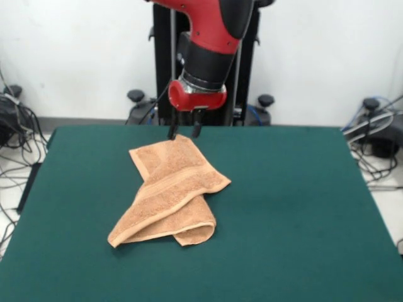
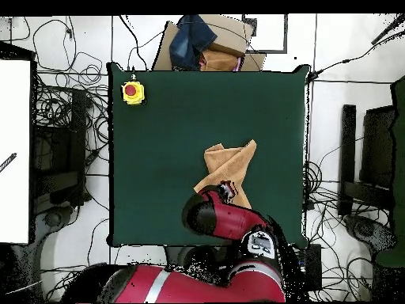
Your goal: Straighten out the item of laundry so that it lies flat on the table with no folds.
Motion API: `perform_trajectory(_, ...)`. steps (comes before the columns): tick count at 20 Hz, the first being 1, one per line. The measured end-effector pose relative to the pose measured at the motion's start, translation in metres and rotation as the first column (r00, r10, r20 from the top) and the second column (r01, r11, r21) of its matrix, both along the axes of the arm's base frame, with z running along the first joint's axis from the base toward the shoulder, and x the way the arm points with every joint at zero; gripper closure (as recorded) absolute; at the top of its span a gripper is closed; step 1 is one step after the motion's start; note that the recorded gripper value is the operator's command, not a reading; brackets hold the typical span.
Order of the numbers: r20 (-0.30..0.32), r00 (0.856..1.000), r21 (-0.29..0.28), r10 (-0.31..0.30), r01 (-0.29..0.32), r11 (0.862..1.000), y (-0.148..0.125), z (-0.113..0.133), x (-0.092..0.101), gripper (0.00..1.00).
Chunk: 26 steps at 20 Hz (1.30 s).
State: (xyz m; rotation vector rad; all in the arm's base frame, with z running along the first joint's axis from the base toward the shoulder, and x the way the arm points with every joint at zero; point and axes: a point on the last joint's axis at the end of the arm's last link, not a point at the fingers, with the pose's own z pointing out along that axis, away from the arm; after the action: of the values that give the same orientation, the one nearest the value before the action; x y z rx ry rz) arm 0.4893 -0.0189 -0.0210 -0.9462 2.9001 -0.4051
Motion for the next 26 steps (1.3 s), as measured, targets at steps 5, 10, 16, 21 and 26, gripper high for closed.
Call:
perform_trajectory(5, 0.03, 0.999, 0.015, 0.033, -0.033, 0.999, 0.013, 0.0, -0.006, 0.0)
perform_trajectory(10, 0.07, 0.994, 0.046, 0.081, -0.084, 0.995, 0.034, -0.004, -0.018, 0.0)
perform_trajectory(16, 0.119, 0.986, 0.063, 0.116, -0.124, 0.99, 0.047, -0.011, -0.028, 0.0)
perform_trajectory(21, 0.178, 0.974, 0.06, 0.142, -0.155, 0.986, 0.053, -0.023, -0.039, 0.0)
perform_trajectory(26, 0.205, 0.967, 0.059, 0.15, -0.165, 0.985, 0.056, -0.038, -0.048, 0.0)
